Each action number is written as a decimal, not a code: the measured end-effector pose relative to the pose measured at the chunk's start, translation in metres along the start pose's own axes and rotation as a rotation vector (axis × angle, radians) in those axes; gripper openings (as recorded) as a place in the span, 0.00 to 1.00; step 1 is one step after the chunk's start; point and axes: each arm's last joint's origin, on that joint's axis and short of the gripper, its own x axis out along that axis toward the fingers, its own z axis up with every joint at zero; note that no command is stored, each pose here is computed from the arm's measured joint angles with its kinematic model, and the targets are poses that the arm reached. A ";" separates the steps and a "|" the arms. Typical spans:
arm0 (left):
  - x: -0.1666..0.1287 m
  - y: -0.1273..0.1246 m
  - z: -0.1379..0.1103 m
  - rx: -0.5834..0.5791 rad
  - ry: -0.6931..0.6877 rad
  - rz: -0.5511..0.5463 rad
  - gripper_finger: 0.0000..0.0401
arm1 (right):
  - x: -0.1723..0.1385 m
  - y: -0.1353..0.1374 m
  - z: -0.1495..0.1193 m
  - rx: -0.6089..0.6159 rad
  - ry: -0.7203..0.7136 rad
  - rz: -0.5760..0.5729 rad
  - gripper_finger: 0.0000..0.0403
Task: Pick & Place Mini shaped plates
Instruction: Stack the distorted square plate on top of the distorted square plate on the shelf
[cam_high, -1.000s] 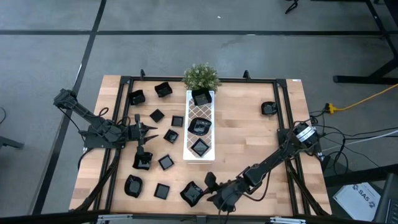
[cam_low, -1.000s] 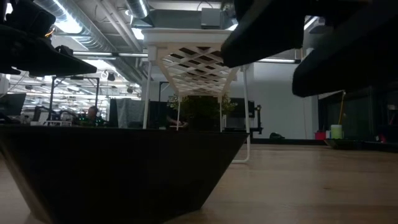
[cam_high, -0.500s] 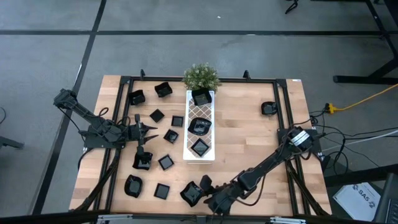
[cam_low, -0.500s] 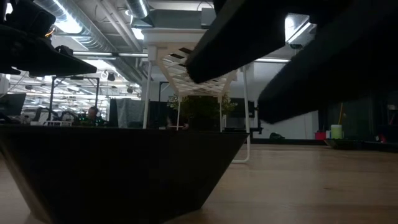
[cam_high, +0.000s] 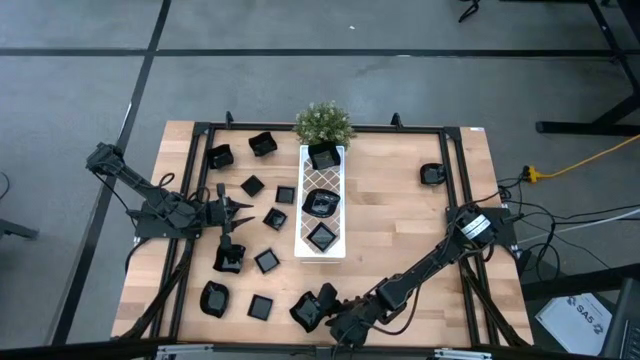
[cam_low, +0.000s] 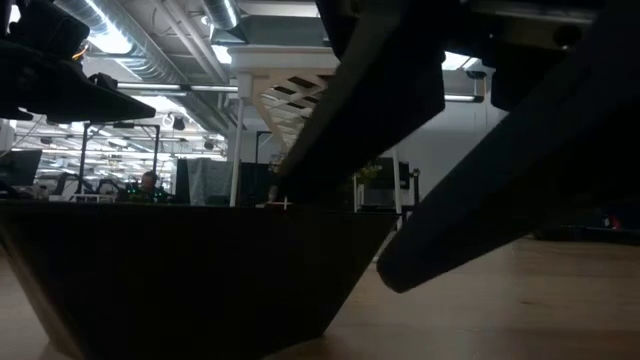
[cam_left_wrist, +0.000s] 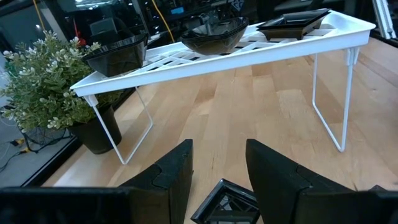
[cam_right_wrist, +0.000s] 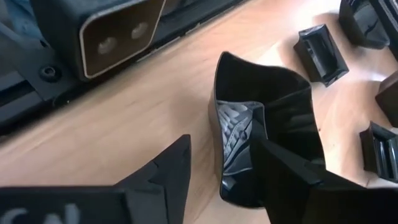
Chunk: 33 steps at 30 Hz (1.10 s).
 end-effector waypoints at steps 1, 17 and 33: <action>0.000 0.000 0.000 -0.001 -0.001 0.000 0.36 | 0.000 0.000 0.000 0.000 0.004 0.001 0.39; 0.000 0.000 0.000 -0.003 -0.002 0.000 0.36 | 0.000 0.000 -0.003 -0.005 0.025 0.010 0.02; 0.000 0.000 0.000 -0.003 -0.003 0.000 0.36 | -0.013 -0.011 0.004 -0.013 0.034 -0.084 0.01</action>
